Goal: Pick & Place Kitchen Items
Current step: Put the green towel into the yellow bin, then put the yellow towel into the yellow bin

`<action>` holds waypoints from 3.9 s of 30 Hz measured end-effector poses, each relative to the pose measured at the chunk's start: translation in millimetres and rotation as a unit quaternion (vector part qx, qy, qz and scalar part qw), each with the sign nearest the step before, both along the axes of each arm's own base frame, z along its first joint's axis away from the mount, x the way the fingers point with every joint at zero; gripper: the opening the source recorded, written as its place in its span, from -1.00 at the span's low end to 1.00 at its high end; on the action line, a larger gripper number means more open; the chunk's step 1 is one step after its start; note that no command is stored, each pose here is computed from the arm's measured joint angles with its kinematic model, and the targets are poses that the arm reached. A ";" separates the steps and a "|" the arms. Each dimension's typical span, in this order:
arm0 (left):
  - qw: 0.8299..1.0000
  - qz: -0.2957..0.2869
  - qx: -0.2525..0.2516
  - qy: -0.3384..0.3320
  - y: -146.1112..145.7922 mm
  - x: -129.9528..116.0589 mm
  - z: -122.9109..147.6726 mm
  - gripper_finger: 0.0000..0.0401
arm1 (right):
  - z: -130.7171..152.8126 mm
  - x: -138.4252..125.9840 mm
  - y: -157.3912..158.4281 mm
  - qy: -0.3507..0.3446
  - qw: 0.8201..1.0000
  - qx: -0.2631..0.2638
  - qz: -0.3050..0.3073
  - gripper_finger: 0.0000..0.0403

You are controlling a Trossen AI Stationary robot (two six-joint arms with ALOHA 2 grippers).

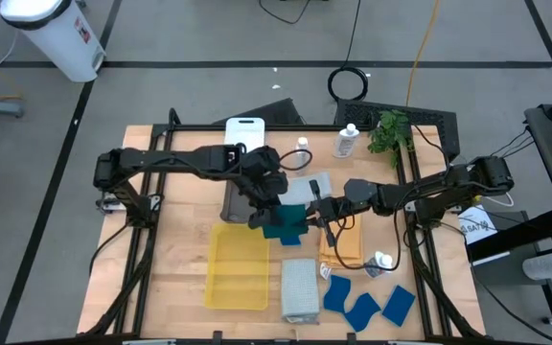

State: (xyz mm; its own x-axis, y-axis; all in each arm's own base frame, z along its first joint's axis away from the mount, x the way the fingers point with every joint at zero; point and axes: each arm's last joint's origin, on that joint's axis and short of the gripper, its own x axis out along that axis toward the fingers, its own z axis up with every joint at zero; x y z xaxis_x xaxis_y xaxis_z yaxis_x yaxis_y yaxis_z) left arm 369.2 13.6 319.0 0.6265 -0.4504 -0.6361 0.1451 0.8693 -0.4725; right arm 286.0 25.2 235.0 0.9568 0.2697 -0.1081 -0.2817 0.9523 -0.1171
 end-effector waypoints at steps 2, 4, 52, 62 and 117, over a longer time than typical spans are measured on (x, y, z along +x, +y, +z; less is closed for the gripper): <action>1.000 -0.001 0.000 0.000 -0.1 1.1 -1.3 0.23 | -0.7 -0.1 0.0 0.003 1.000 -0.001 0.000 -1.00; 1.000 -0.001 0.001 -0.002 0.2 1.4 -1.2 0.14 | -1.0 -0.2 0.0 0.004 1.000 -0.002 0.000 -1.00; 0.911 0.035 0.406 0.062 -164.1 -96.0 -102.4 -0.95 | 26.9 -37.5 -2.3 0.018 1.000 0.023 0.000 -0.71; 0.889 0.041 0.455 0.046 -159.5 -98.9 -114.5 -0.96 | 26.8 -37.4 -2.3 0.019 1.000 0.024 0.000 -0.71; 0.985 0.004 0.102 0.142 -164.2 -86.0 -113.2 0.51 | 24.4 -37.7 -2.3 0.031 0.999 0.023 0.000 -0.71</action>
